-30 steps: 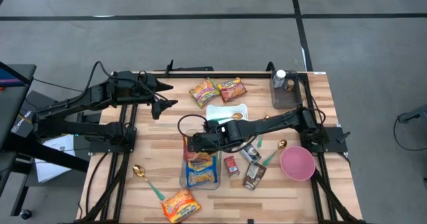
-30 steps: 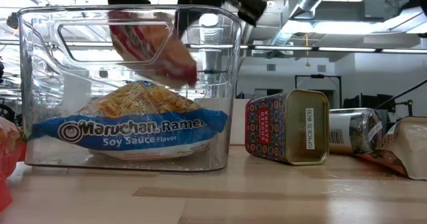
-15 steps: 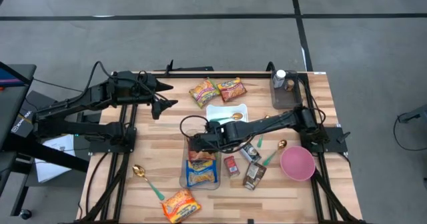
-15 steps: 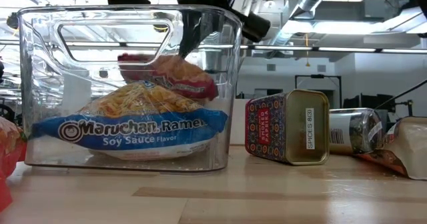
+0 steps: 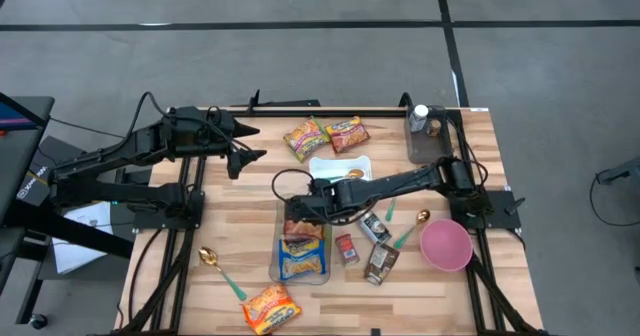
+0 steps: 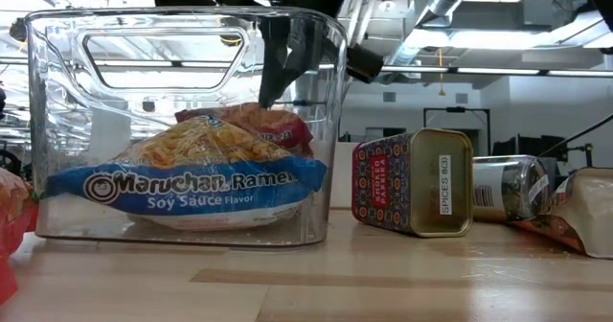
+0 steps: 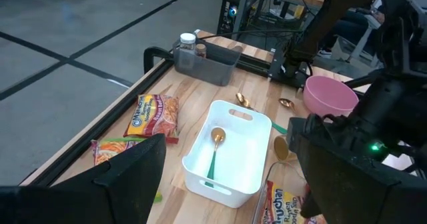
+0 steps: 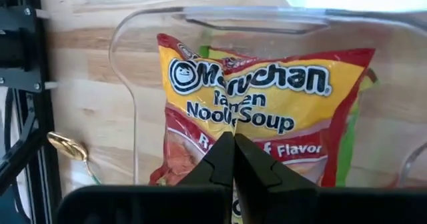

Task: Pick & Place Food Item
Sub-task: Put the red noodle pack into the transparent bin

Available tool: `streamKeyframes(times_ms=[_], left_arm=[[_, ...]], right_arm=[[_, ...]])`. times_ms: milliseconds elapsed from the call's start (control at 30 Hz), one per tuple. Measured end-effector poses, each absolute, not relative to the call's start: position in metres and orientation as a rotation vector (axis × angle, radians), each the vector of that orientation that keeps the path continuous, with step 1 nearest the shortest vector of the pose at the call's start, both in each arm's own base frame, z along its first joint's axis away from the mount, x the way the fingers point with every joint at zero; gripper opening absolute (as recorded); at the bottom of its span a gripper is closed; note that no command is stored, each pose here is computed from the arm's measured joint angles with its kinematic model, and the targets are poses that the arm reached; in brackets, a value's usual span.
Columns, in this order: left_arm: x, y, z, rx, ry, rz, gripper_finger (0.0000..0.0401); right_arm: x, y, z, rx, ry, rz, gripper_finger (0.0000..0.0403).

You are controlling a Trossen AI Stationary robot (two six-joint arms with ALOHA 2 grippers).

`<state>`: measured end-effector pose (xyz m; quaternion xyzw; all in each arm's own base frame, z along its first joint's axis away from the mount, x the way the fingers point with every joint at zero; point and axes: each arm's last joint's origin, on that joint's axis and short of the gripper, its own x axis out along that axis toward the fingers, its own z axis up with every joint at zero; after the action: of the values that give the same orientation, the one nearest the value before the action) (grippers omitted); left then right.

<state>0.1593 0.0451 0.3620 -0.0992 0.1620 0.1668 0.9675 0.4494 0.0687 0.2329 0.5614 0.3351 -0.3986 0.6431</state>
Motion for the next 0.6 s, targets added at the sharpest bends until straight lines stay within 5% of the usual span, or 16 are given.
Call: streamKeyframes(times_ms=[600], left_arm=[[0.159,0.045,0.361,-0.199,0.337,0.337,0.0328]], right_arm=[[0.462,0.072,0.205,1.222,0.802,-0.885,0.0]])
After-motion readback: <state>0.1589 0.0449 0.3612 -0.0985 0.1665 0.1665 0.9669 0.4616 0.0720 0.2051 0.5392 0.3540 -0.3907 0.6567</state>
